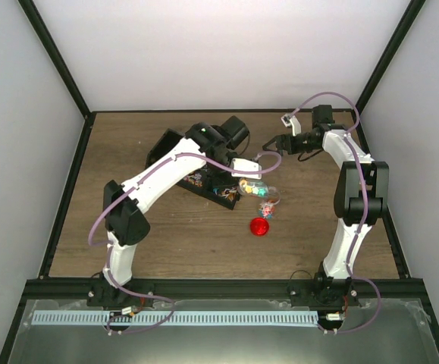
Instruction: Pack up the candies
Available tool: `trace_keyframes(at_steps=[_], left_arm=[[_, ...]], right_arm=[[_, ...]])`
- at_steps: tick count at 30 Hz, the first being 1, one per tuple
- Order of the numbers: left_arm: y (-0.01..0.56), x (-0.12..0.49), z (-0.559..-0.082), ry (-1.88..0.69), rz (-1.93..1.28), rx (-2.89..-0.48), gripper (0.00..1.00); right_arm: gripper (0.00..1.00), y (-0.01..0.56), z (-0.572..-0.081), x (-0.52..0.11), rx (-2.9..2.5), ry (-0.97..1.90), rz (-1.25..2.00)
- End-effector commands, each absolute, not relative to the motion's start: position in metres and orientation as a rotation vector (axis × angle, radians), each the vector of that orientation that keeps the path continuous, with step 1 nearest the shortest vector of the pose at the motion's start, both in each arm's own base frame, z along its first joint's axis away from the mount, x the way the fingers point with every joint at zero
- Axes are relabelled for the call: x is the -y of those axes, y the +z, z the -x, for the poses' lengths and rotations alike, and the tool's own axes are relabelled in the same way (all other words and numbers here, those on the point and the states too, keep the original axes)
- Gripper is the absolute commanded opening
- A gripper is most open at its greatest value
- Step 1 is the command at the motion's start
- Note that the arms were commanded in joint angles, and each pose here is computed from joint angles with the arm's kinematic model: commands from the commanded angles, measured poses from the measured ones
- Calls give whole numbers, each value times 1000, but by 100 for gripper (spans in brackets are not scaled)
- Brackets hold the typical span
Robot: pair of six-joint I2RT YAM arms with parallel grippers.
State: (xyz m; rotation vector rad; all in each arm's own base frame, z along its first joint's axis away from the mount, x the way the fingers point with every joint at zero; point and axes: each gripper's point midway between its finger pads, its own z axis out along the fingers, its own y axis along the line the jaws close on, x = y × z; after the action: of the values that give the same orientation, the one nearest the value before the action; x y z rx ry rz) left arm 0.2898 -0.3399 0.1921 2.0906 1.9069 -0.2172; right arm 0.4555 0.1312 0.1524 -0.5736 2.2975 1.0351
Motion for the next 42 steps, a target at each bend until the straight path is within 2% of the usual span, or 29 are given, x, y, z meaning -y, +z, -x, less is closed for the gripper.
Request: trace_keyframes(at_steps=[1, 22, 29, 34, 42], left_arm=[[199, 343, -287, -200, -2101, -1905, 4], [199, 339, -285, -164, -2112, -1918, 4], [236, 335, -305, -298, -1856, -1979, 4], [268, 282, -351, -368, -1526, -2121, 4], [253, 148, -393, -209, -1088, -2413, 4]], right_arm=[[100, 173, -453, -133, -2245, 1039, 590], [100, 172, -451, -133, -2245, 1044, 591], [100, 175, -456, -132, -2242, 1037, 586], [100, 181, -466, -135, -2226, 1054, 596], [98, 180, -480, -158, -2225, 1025, 696]])
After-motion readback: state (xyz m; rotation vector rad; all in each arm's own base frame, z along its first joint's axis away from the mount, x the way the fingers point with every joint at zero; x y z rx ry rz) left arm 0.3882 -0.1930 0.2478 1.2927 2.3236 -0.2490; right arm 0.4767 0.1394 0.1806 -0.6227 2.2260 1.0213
